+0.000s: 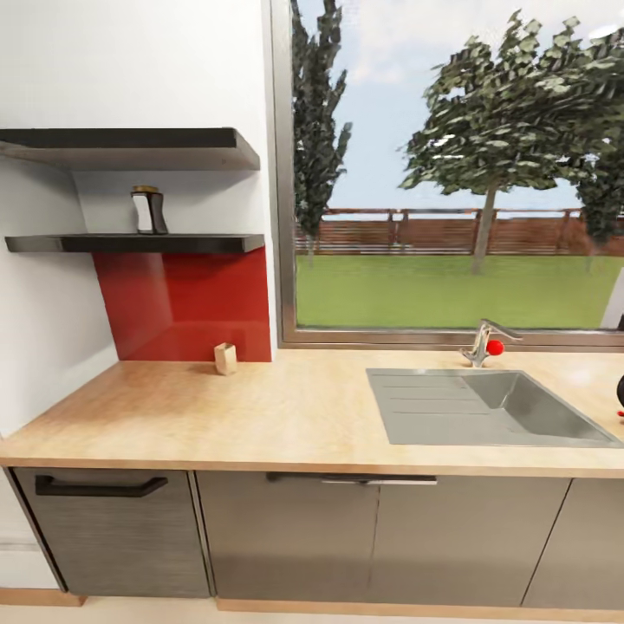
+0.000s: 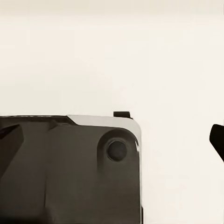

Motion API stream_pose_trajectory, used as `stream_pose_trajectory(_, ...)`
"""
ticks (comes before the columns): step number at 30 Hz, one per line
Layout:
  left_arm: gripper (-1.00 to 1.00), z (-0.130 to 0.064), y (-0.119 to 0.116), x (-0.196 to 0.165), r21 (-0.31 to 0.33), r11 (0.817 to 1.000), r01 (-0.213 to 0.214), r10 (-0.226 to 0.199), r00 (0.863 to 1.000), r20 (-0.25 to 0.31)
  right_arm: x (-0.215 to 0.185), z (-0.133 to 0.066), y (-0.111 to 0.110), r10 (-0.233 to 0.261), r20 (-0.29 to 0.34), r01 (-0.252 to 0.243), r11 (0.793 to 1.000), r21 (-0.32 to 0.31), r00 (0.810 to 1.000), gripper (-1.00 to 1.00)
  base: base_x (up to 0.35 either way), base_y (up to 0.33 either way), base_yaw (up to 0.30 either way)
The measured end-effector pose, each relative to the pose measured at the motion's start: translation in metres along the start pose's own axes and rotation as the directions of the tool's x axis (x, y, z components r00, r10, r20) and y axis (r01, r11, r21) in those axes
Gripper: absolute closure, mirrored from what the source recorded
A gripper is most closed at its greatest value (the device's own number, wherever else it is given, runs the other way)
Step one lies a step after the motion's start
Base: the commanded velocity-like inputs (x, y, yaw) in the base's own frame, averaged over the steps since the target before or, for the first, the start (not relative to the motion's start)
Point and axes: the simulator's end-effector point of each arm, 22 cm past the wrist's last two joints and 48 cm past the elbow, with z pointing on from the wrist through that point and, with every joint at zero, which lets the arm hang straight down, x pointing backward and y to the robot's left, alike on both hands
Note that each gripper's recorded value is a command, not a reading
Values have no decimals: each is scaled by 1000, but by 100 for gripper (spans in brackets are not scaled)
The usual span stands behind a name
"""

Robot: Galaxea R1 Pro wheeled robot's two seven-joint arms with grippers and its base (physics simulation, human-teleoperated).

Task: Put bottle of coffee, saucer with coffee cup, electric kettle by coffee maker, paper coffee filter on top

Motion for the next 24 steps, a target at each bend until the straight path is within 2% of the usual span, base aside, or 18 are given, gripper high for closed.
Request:
stream_pose_trajectory(12,-100,0,1,0,0,1000,-3,3,1000,-2,0,0,2,3,0,-3,1000,-2,1000,-100,0,331,0)
stream_pose_trajectory(21,-100,0,1,0,0,1000,-4,4,1000,-2,3,0,4,4,-15,-4,1000,-5,1000,-100,0,55,0)
stream_pose_trajectory(24,-100,0,2,0,0,1000,-5,5,1000,-2,4,0,4,11,-18,-11,1000,-4,1000,-100,0,211,0)
